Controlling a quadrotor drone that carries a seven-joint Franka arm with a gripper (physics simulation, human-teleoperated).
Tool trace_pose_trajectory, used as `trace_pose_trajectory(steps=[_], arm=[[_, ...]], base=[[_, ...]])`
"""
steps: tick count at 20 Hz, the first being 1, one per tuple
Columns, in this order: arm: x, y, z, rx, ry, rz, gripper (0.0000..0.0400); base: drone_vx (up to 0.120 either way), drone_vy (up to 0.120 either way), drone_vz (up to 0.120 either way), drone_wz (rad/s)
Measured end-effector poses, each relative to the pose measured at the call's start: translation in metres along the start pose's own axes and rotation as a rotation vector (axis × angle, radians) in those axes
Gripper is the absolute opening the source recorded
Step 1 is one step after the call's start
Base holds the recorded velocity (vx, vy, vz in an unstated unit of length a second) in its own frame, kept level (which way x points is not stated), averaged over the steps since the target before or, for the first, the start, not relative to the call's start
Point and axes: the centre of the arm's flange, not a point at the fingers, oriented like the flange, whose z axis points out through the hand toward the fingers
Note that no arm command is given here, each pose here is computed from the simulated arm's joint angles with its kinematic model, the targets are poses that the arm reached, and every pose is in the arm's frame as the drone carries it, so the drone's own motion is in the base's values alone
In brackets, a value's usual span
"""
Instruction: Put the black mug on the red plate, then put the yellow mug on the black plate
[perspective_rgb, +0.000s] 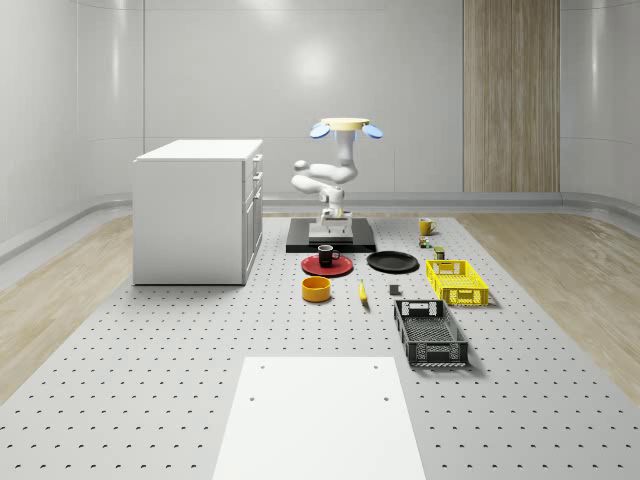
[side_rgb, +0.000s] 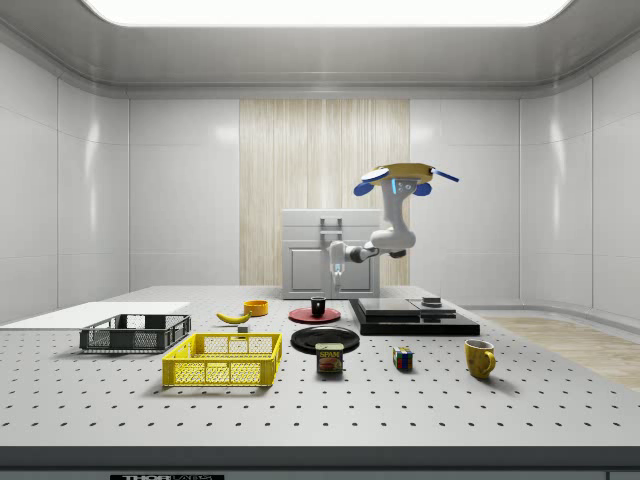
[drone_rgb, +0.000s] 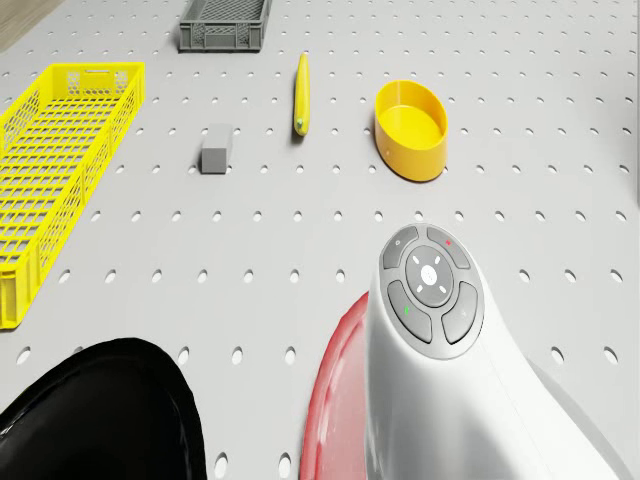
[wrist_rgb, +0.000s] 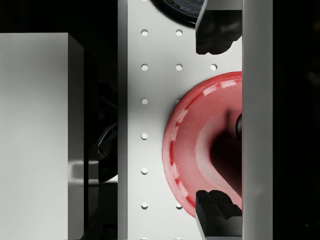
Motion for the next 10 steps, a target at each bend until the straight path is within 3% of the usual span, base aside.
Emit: trace_pose_trajectory(steps=[10], arm=[[0.0, 0.0, 0.0, 0.0, 0.0, 0.0, 0.04]], base=[[-0.12, 0.12, 0.0, 0.0]])
